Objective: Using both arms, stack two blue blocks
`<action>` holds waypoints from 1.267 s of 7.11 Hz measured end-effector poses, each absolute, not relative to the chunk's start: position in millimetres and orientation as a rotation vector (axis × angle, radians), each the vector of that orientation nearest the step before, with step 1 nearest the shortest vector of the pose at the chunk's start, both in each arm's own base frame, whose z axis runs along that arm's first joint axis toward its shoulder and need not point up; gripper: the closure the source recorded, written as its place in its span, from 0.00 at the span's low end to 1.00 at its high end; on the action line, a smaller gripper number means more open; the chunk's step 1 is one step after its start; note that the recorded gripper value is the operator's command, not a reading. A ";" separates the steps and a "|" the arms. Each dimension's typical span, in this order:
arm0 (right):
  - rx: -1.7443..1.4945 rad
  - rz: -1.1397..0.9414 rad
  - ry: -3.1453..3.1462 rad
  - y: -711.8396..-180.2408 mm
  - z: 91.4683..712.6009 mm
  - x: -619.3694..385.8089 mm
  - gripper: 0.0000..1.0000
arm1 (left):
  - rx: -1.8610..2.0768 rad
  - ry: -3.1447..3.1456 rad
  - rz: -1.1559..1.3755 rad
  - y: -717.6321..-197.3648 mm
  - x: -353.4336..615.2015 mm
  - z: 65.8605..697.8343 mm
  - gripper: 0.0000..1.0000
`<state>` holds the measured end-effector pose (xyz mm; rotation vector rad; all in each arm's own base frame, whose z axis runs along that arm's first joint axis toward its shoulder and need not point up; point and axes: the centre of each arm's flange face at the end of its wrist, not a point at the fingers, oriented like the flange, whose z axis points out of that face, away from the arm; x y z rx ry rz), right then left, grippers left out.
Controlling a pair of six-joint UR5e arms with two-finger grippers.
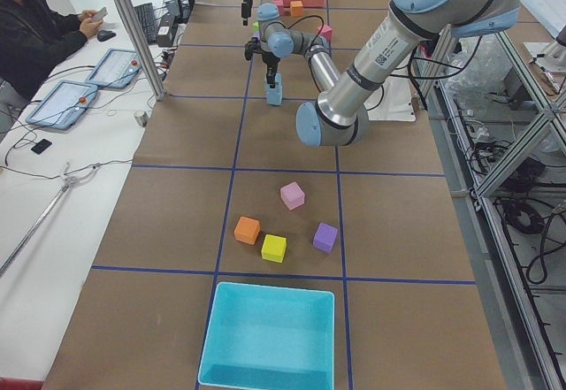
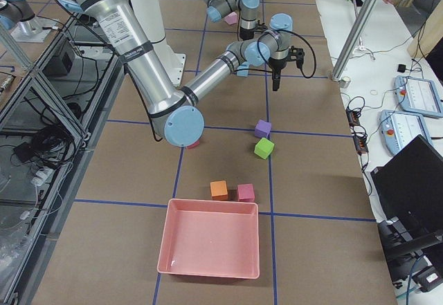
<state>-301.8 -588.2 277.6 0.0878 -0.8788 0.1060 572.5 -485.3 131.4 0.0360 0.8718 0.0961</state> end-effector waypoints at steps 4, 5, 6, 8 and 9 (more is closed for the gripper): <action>0.087 0.105 -0.879 -588.2 277.2 -302.9 0.00 | 0.046 0.882 0.106 -483.4 570.6 127.1 0.03; 0.088 0.103 -0.880 -587.9 276.4 -303.4 0.00 | 0.057 0.891 0.103 -488.3 562.2 122.9 0.03; 0.090 0.102 -0.881 -587.6 275.7 -303.0 0.00 | 0.076 0.899 0.100 -498.8 547.7 119.1 0.03; 0.108 0.076 -0.878 -589.2 277.5 -296.9 0.00 | 0.127 0.896 0.130 -530.8 511.2 122.9 0.02; 0.126 0.050 -0.867 -592.9 284.8 -287.4 0.00 | 0.139 0.896 0.146 -551.9 486.7 131.9 0.02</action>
